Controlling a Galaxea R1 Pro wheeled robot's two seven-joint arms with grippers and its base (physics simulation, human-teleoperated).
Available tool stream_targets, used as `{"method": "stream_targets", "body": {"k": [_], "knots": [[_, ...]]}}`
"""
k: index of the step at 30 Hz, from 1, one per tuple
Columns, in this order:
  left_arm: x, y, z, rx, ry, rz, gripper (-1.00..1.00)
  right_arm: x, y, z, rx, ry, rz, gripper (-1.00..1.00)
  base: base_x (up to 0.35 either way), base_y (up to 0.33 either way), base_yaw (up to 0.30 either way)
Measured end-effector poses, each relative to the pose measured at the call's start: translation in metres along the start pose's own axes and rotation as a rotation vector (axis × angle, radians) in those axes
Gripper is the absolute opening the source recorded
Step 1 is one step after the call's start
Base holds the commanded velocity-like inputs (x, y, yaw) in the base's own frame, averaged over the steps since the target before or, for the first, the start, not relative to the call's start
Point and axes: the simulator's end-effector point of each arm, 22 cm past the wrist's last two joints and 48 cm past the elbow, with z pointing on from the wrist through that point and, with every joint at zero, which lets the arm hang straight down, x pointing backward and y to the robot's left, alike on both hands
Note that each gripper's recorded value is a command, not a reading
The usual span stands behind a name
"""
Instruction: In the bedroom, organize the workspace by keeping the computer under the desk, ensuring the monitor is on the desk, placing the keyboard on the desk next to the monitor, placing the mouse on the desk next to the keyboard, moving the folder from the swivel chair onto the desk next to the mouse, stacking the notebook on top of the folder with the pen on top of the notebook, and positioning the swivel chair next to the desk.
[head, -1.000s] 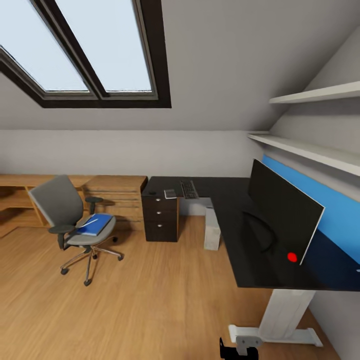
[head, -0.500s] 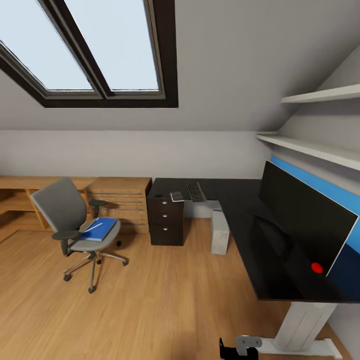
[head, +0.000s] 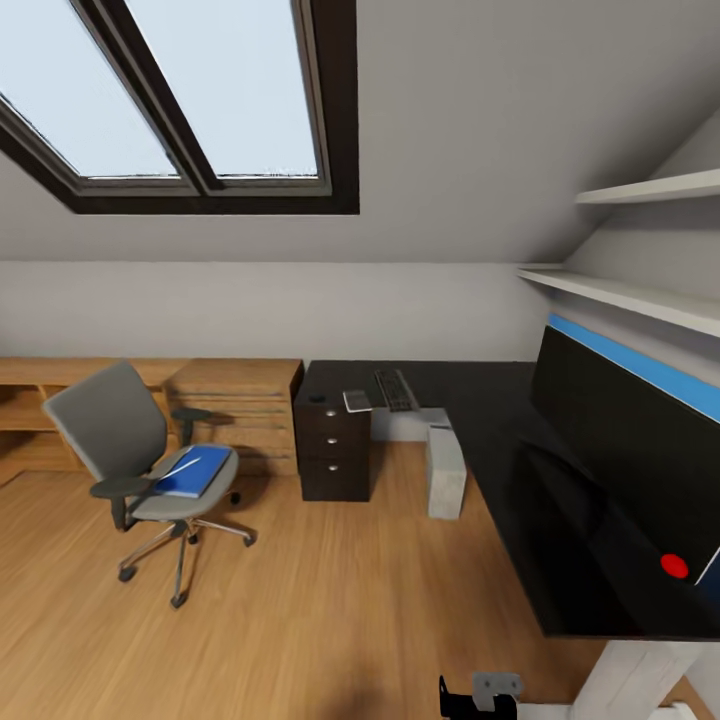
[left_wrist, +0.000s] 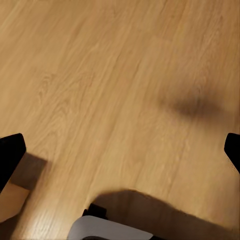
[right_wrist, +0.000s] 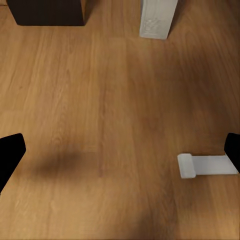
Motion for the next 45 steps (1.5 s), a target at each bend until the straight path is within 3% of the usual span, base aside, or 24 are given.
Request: {"method": "stream_targets", "body": {"k": [24,45], "knots": [[-0.0022,-0.0005,0.0,0.001,-0.006,-0.001,1.0,-0.0034,0.008,-0.0012,-0.01,-0.007,0.004,1.0,0.332,0.01,-0.016],[-0.0037,-0.0005,0.0001,0.001,-0.009,-0.004,1.0,-0.0051,0.0082,-0.0013,-0.01,-0.01,0.005,1.0,0.271,0.213,-0.005]]}}
